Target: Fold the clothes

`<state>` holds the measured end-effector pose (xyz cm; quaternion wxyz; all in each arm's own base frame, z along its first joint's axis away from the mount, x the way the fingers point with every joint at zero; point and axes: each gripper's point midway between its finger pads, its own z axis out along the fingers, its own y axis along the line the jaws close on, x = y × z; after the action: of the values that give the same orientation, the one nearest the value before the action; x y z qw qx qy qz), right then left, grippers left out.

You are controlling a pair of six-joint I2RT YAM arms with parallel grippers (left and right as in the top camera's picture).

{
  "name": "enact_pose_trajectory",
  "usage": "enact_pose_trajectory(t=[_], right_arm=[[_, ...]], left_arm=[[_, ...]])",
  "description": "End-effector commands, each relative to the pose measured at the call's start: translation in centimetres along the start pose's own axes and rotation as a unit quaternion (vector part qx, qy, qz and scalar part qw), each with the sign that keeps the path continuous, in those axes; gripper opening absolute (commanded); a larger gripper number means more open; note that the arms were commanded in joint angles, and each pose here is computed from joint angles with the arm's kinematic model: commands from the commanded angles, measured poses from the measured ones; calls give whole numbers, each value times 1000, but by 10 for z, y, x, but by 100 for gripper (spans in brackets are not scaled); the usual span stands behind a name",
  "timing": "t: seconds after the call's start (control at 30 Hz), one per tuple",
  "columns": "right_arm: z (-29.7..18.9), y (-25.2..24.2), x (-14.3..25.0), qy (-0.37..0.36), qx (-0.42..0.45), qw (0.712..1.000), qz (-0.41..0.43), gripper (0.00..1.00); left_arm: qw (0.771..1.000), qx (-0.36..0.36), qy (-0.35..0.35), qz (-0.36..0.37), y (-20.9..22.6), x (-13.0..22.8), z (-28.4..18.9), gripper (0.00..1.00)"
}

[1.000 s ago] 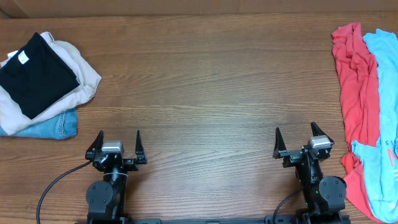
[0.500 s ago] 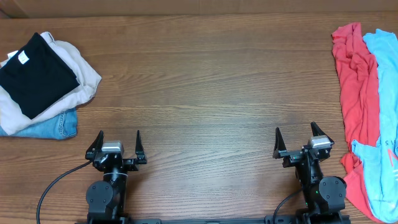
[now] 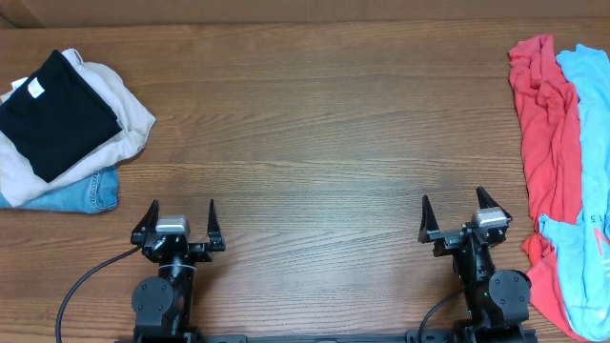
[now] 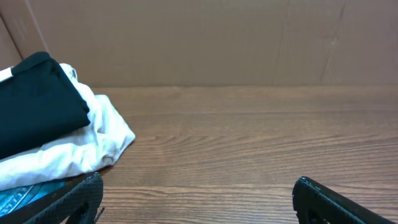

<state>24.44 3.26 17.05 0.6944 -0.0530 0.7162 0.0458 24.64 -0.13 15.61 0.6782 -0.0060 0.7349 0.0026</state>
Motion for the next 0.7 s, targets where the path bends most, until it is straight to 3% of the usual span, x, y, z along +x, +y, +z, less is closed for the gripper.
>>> enact_pose_trajectory(t=[0.0, 0.67], right_arm=[[0, -1, 1, -4, 0, 1000, 0, 100], [0, -2, 1, -4, 3, 1000, 4, 100]], left_arm=[[1000, 0, -5, -8, 0, -2, 0, 100], [1000, 2, -3, -11, 0, 0, 0, 100]])
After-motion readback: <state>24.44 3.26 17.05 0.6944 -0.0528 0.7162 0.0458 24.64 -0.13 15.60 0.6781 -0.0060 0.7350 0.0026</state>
